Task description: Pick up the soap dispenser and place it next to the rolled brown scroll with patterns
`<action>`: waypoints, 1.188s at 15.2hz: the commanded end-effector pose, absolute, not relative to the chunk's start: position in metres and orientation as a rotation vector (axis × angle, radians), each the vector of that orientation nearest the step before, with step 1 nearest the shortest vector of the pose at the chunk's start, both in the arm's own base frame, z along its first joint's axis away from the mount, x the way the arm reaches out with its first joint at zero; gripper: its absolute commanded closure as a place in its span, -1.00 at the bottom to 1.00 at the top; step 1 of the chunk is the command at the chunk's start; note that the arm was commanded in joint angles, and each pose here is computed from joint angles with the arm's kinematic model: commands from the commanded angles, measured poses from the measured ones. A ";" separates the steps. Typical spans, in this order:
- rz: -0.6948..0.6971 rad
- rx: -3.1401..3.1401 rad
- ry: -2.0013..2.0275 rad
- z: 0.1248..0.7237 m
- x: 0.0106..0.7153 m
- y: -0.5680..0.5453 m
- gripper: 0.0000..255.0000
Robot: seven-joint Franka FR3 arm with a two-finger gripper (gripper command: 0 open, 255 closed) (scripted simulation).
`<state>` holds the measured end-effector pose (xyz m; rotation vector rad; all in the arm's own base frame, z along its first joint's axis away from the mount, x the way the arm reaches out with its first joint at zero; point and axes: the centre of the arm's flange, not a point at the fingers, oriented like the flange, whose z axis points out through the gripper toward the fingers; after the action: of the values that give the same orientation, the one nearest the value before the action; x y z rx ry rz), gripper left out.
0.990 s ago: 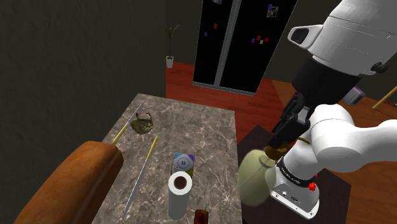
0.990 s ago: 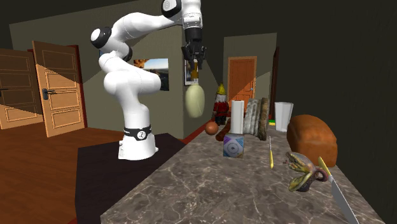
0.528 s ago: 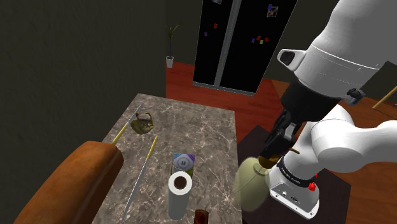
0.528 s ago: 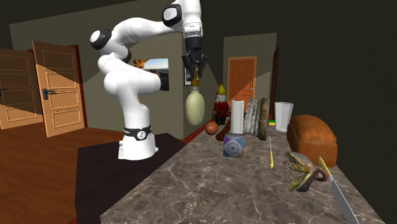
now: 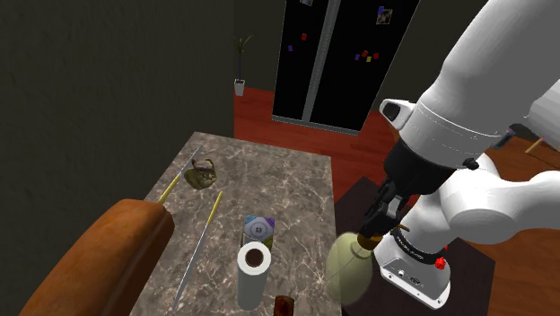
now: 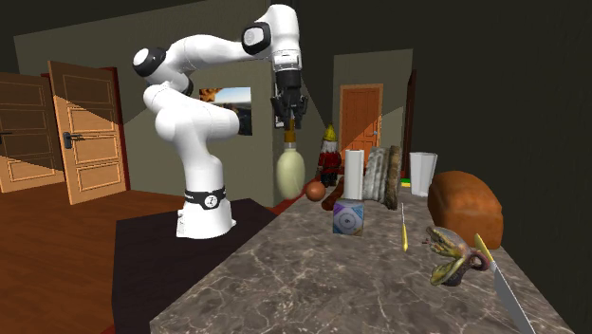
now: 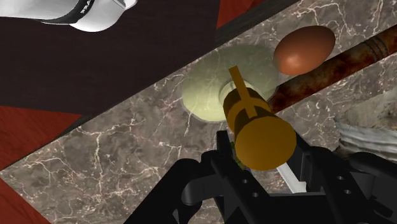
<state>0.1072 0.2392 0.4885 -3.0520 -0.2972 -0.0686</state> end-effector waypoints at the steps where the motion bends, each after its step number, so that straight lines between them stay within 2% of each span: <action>1: -0.070 -3.051 -0.297 0.478 0.108 0.240 1.00; 7: -0.070 -3.051 -0.297 0.447 0.108 0.240 1.00; 15: -0.070 -3.051 -0.297 0.447 0.108 0.240 1.00; 16: -0.070 -3.051 -0.297 0.447 0.108 0.240 -1.00; 18: -0.070 -3.051 -0.297 0.447 0.108 0.240 -1.00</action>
<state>0.1078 0.2398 0.4474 -3.0515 -0.2971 -0.0698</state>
